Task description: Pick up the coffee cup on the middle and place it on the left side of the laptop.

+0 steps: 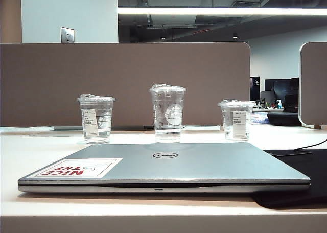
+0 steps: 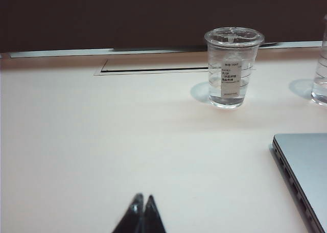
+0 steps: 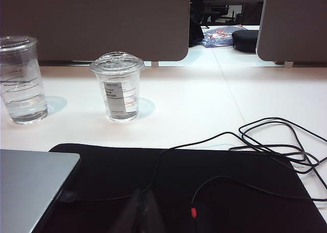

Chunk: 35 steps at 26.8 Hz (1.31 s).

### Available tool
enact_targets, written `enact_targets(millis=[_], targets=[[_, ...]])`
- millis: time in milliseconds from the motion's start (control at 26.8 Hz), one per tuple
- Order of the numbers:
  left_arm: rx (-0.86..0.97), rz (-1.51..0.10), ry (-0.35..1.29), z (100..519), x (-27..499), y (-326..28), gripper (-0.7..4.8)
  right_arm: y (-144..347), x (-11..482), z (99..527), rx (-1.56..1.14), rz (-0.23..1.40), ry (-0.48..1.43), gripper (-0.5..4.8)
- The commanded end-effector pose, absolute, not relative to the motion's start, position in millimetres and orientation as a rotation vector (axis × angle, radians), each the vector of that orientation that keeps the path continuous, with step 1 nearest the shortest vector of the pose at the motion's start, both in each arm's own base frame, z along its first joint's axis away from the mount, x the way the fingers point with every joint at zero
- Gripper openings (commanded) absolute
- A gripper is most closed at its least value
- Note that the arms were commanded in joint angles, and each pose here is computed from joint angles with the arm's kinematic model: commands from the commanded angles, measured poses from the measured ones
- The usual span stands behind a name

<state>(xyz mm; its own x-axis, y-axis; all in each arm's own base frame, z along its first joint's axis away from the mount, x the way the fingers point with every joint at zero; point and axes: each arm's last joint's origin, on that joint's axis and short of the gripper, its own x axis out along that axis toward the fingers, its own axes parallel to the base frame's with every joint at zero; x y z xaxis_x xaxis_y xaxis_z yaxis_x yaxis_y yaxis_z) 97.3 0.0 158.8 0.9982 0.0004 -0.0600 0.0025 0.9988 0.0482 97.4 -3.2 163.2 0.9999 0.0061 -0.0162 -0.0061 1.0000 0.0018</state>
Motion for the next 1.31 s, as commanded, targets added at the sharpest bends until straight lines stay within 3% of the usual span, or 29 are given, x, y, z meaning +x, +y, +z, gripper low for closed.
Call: enact_targets(millis=[37, 374, 486, 598, 747, 971, 1233, 1308], targets=[[0.045, -0.003, 0.036, 162.2, 97.2, 0.0, -0.05, -3.3, 97.5, 163.7, 0.000, 0.005, 0.002, -0.05], [-0.028, -0.024, 0.036, 162.3, 97.2, -0.6, -0.04, 1.5, 97.8, 163.4, 0.000, 0.054, 0.005, -0.05], [-0.119, -0.134, 0.017, 164.9, 97.0, -3.8, -0.03, 10.0, 98.8, 161.3, -0.001, 0.139, 0.031, -0.05], [-0.154, -0.337, -0.125, 180.7, 94.5, -9.2, -0.02, 24.2, 99.6, 156.8, -0.008, 0.277, 0.087, -0.05], [-0.195, -0.376, -0.237, 197.9, 90.4, -9.8, -0.02, 33.3, 99.0, 153.4, -0.017, 0.363, 0.128, -0.05], [-0.217, -0.442, -0.221, 206.4, 103.1, -18.9, -0.02, 41.8, 98.3, 149.3, -0.030, 0.441, 0.175, -0.05], [-0.002, -0.491, -0.188, 199.7, 144.7, -56.8, 0.02, 44.1, 98.2, 147.7, -0.035, 0.461, 0.193, -0.05], [0.030, -0.527, -0.152, 198.3, 163.7, -71.0, 0.62, 44.1, 98.3, 147.6, -0.035, 0.460, 0.195, -0.05]])
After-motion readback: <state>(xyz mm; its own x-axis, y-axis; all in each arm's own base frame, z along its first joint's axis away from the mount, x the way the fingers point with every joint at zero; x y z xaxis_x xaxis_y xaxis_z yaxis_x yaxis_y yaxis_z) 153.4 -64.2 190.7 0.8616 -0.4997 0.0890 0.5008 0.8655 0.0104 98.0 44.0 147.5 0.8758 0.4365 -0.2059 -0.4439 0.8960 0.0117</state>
